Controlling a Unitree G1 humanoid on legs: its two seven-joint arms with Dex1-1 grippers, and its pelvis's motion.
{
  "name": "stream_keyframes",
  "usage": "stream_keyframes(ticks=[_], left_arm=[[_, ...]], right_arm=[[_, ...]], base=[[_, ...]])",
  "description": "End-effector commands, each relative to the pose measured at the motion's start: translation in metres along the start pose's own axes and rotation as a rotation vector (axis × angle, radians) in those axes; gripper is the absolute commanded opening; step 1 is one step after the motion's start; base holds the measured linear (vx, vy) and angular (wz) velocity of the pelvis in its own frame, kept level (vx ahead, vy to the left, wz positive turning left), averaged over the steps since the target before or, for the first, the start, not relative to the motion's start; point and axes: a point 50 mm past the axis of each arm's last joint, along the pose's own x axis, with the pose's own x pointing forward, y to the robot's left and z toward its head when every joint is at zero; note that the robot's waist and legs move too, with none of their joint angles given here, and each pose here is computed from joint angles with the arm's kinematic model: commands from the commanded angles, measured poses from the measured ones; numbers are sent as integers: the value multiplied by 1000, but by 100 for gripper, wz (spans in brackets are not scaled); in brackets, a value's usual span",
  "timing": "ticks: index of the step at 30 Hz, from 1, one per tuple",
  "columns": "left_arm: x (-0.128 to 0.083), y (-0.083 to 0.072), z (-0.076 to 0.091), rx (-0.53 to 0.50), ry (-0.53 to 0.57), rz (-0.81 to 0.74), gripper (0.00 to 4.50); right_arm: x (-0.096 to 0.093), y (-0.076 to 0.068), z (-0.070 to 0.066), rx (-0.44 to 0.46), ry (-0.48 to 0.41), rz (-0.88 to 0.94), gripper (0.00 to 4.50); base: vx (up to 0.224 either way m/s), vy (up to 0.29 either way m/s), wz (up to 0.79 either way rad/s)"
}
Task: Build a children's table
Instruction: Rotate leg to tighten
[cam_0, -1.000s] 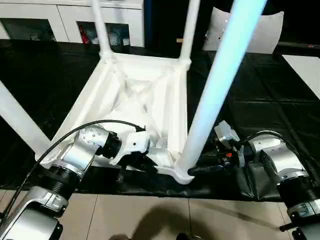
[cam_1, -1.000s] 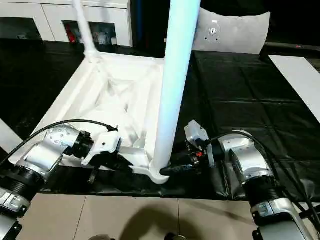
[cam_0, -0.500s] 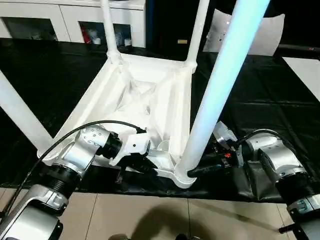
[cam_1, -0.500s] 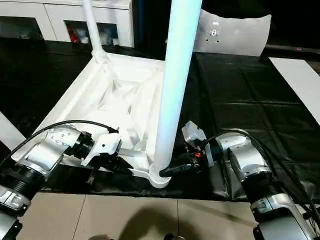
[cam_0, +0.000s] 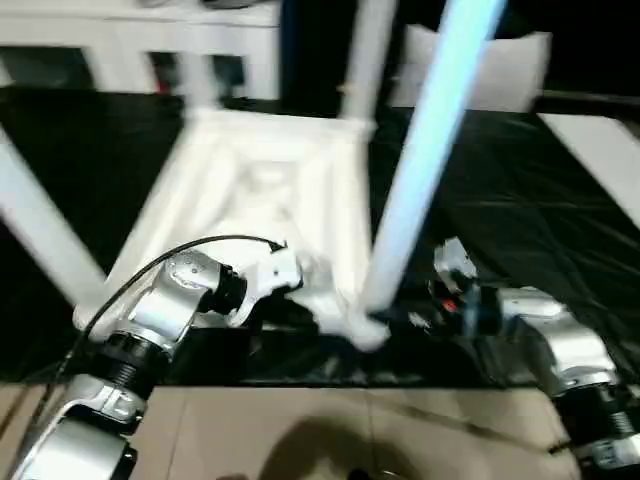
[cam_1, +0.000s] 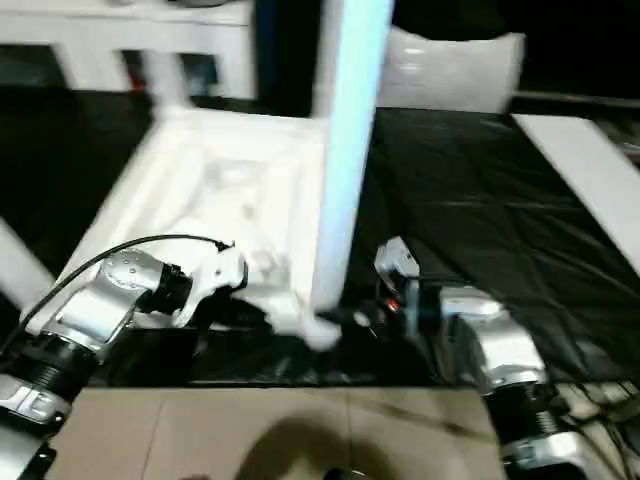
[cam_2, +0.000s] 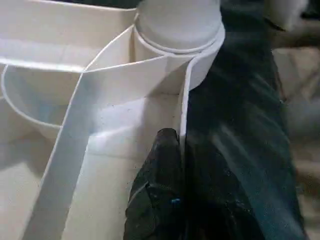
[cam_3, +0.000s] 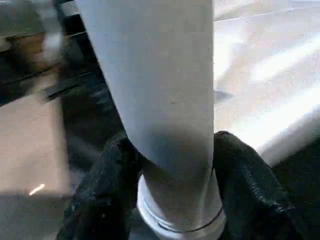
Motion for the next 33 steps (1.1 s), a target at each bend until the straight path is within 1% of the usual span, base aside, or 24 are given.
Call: stream_keyframes(ticks=[1, 2, 4, 5, 8, 9, 11, 15, 16, 17, 19, 20, 21, 22, 23, 24, 25, 26, 27, 28, 29, 31, 32, 33], left_arm=[[21, -4, 23, -17, -100, 76, 0], [27, -5, 28, -36, -117, 111, 0], [30, -5, 30, -44, -122, 128, 0], [34, -6, 33, -53, -129, 147, 0], [42, -5, 41, -64, -140, 220, 0], [42, -5, 42, -64, -140, 221, 0], [50, -3, 50, -77, -152, 303, 0], [53, -4, 55, -93, -172, 348, 0], [53, -4, 54, -92, -171, 350, 0], [52, -4, 53, -86, -169, 351, 0], [49, -4, 50, -58, -153, 338, 0], [47, -4, 47, -43, -142, 334, 0], [44, -3, 46, -38, -140, 329, 0], [40, -3, 44, -27, -135, 315, 0], [40, -3, 44, -27, -135, 315, 0], [38, -3, 42, -16, -130, 297, 0], [36, -4, 40, 1, -123, 271, 0], [31, -5, 33, 30, -90, 226, 0], [29, -5, 30, 39, -77, 213, 0], [29, -5, 29, 44, -69, 206, 0], [27, -5, 26, 57, -61, 189, 0], [21, -5, 22, 110, -45, 128, 0], [18, -5, 20, 122, -38, 103, 0], [15, -6, 18, 145, -35, 67, 0]], right_arm=[[40, 25, -3, 33, -6, 37, 193], [50, 27, -2, 35, -14, -39, 193], [54, 28, -2, 34, -15, -75, 193], [60, 27, 0, 47, -23, -137, 193], [72, 23, 4, 70, -45, -316, 191], [73, 23, 4, 70, -45, -318, 191], [83, 20, 6, 88, -65, -449, 191], [87, 19, 9, 80, -93, -529, 191], [86, 18, 10, 87, -111, -537, 246], [84, 17, 10, 93, -127, -547, 259], [78, 15, 11, 92, -153, -535, 262], [74, 15, 10, 84, -162, -534, 282], [70, 13, 10, 75, -166, -543, 282], [64, 13, 11, 51, -186, -520, 303], [64, 13, 11, 51, -186, -520, 303], [59, 14, 11, 25, -186, -507, 308], [54, 15, 11, -14, -187, -488, 327], [41, 15, 10, -69, -197, -452, 340], [36, 16, 10, -81, -203, -441, 348], [34, 16, 10, -86, -207, -435, 348], [28, 18, 9, -68, -203, -374, 361], [7, 19, 7, -82, -178, -303, 372], [-1, 19, 7, -85, -172, -278, 393], [-11, 19, 6, -92, -164, -254, 393]], base=[[0, 0, 0], [0, 0, 0], [0, 0, 0], [0, 0, 0], [0, 0, 0], [0, 0, 0], [0, 0, 0], [0, 0, 0], [0, 0, 0], [54, -2, 1], [50, -8, 2], [0, 0, 0], [0, 0, 0], [0, 0, 0], [0, 0, 0], [0, 0, 0], [0, 0, 0], [0, 0, 0], [0, 0, 0], [0, 0, 0], [0, 0, 0], [0, 0, 0], [0, 0, 0], [0, 0, 0]])
